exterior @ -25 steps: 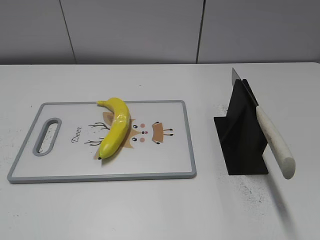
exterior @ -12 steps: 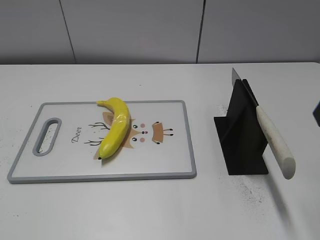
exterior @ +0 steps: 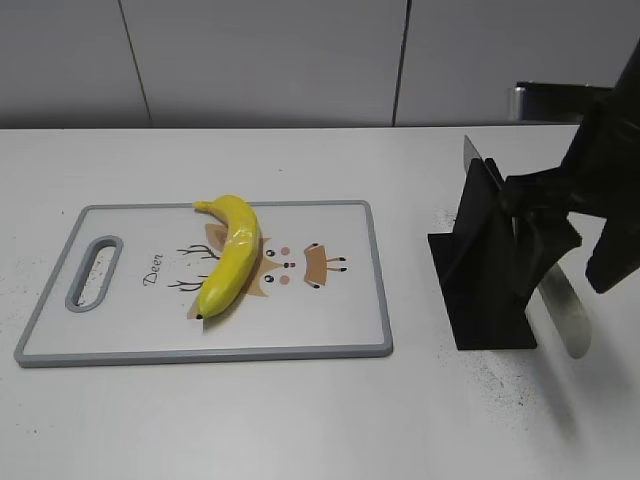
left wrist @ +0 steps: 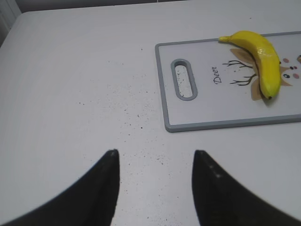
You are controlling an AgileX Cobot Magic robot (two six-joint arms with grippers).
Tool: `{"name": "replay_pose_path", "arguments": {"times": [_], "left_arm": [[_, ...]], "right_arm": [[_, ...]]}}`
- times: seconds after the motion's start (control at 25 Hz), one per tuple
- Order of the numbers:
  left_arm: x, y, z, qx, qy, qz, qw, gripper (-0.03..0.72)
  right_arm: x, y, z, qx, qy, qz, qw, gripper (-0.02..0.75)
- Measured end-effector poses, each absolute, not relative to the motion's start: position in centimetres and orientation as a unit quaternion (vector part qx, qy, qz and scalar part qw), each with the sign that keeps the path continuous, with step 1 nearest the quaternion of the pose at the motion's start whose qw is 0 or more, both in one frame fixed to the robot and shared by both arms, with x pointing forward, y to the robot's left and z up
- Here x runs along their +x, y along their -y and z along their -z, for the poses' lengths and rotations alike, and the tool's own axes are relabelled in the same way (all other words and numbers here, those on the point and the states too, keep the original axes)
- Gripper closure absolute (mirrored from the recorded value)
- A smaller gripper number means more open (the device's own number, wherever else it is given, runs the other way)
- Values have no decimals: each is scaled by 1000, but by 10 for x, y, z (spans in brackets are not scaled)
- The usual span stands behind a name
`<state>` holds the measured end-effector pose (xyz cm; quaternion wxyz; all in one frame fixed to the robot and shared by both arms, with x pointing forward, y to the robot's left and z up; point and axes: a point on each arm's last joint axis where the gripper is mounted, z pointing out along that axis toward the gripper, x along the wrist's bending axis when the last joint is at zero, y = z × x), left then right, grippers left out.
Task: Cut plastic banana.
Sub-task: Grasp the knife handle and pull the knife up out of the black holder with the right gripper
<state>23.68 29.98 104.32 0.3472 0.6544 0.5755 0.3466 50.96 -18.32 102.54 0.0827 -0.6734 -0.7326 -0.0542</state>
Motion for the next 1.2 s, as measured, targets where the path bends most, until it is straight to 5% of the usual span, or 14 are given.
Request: {"name": "replay_pose_path", "arguments": {"times": [0.32,0.44,0.88,1.2], "left_arm": [[237,-300,-1043,654,-575,-347,347,209],[237,-300,-1043,654,-575,-347,347,209],[237,-300,-1043,654,-575,-347,347,209],[237,-300,-1043,654,-575,-347,347,209]], "right_arm": [[522,179,-989,-683,722,0,112,287],[522,178,-989,-685,720,1,115,567],[522,177,-990,-697,708,3,119,568],[513,185,-1020,-704,705,37,76,576]]}}
